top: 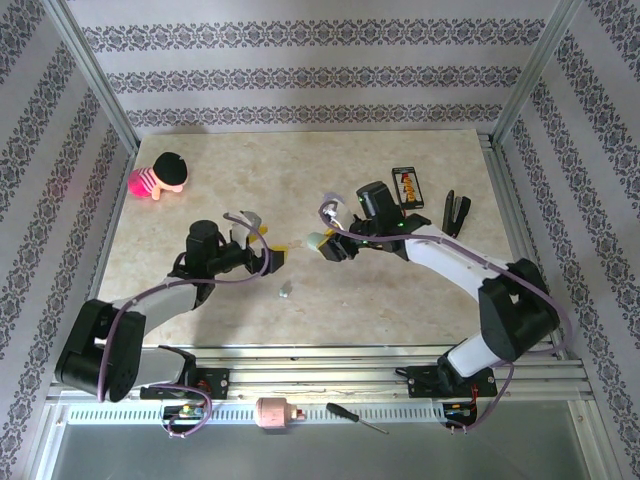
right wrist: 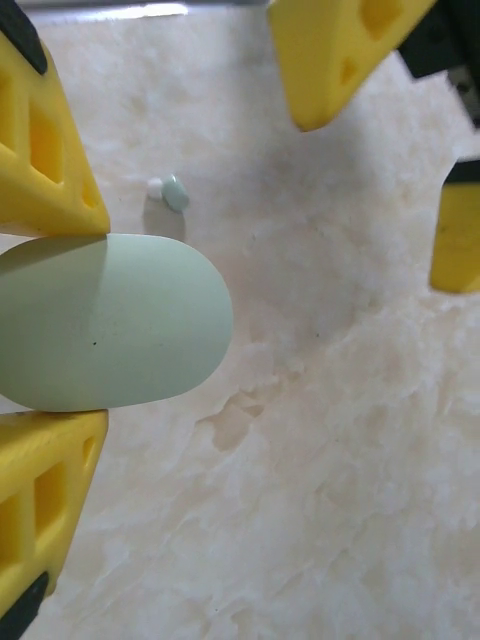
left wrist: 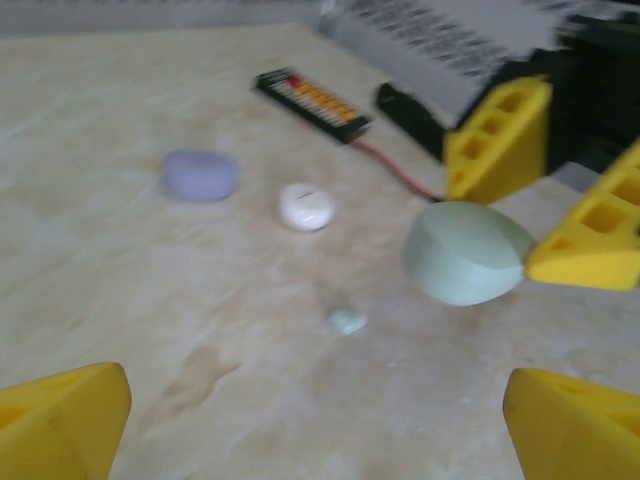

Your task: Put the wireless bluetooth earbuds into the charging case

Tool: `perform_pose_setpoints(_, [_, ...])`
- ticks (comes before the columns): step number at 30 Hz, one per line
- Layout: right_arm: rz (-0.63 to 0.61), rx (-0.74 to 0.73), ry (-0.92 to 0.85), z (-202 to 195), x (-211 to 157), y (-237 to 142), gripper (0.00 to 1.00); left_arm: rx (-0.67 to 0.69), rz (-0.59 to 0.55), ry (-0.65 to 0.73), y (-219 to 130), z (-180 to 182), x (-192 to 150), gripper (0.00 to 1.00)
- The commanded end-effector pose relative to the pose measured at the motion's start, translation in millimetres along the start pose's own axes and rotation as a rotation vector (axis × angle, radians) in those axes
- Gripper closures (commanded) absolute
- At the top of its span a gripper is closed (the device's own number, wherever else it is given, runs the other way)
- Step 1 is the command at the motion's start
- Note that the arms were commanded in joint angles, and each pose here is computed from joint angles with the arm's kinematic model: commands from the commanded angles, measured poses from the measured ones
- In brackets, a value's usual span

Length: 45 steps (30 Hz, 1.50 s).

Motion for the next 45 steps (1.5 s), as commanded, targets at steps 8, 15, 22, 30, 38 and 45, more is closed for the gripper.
perform_pose_setpoints(8, [-0.044,0.267,-0.039,42,12,-40,0.57,-0.37,-0.276,0.22,14,-43,27,0.09])
perform_pose_setpoints(15, [-0.059,0.36,-0.054,54,17,-47,0.57,-0.48,-0.363,0.243,14,-56,27,0.25])
perform_pose_setpoints(22, [-0.007,0.373,-0.083,63,17,-43,0.56,-0.547,-0.359,0.216,25,-60,29,0.31])
perform_pose_setpoints(30, [0.016,0.375,-0.095,64,19,-39,0.56,-0.577,-0.363,0.212,27,-63,34,0.39])
perform_pose_setpoints(38, [0.021,0.369,-0.104,63,19,-36,0.56,-0.587,-0.361,0.198,28,-64,36,0.44])
perform_pose_setpoints(45, [0.018,0.363,-0.109,62,19,-36,0.57,-0.604,-0.352,0.19,31,-65,33,0.57])
Point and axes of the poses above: each hand's point on the last joint's axis, 136 mm out from that joint toward the fingers, its own y axis out along the fingers, its own z axis along the line the jaws close on, x = y × z, the point moved 9 cm from there along -y, back along the fingers, and after that the axes turned 14 degrees about y, right-handed, at the moved point
